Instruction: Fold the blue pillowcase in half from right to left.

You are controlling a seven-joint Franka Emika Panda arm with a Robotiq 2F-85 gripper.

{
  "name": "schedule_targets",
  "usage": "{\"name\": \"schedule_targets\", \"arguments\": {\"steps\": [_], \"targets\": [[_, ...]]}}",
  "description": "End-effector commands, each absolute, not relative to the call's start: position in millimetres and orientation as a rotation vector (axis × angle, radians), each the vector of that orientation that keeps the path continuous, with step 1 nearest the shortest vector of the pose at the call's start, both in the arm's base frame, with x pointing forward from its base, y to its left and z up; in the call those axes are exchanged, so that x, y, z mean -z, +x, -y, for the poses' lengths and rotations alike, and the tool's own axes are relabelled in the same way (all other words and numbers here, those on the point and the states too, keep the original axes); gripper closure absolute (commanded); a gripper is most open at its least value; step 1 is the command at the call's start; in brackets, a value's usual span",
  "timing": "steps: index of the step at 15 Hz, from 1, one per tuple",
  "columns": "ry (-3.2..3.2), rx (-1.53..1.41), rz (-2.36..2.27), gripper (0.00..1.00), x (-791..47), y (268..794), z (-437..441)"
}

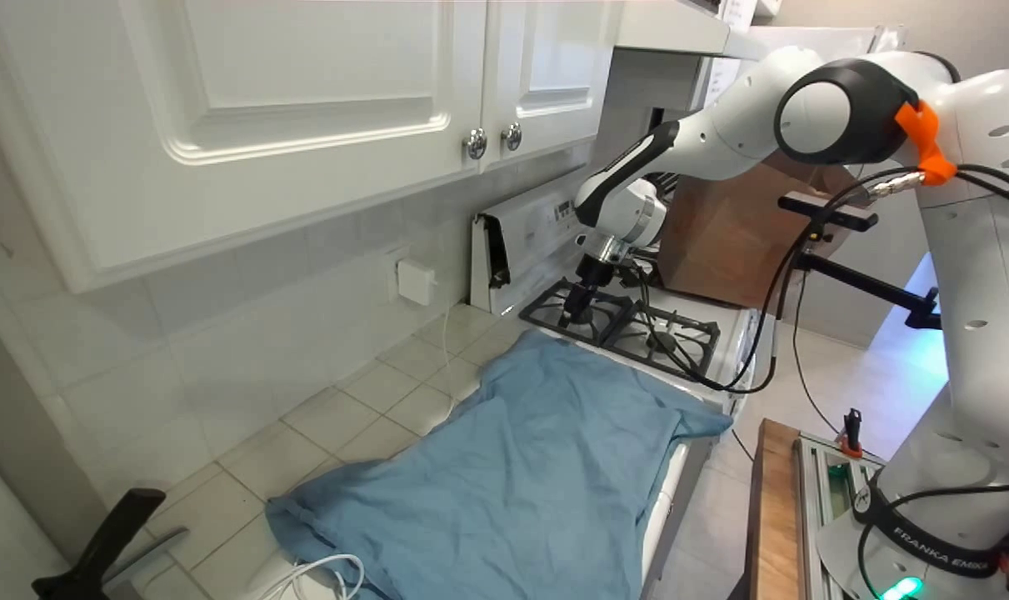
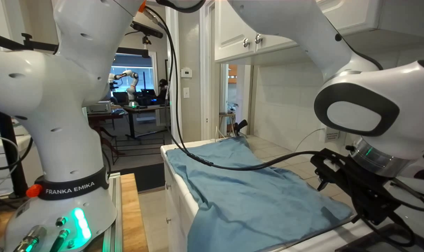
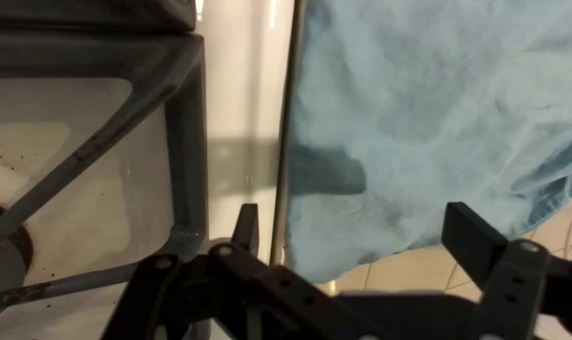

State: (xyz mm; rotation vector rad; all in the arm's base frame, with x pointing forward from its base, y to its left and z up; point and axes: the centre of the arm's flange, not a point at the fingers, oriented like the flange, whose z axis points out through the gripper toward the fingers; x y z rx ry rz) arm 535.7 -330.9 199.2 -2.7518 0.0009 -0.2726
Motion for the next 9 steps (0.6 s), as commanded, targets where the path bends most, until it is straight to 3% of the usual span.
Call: {"name": "schedule_targets", "arguments": {"steps": [1, 7, 9], "targets": [[-2.803, 0.253, -0.011, 0.0, -185.6, 559.7, 323.8], [-2.828, 0.215, -0.013, 0.45, -177.1, 575.2, 301.5], [-2.839, 0.191, -0.011, 0.49, -174.6, 576.0, 297.0]]}}
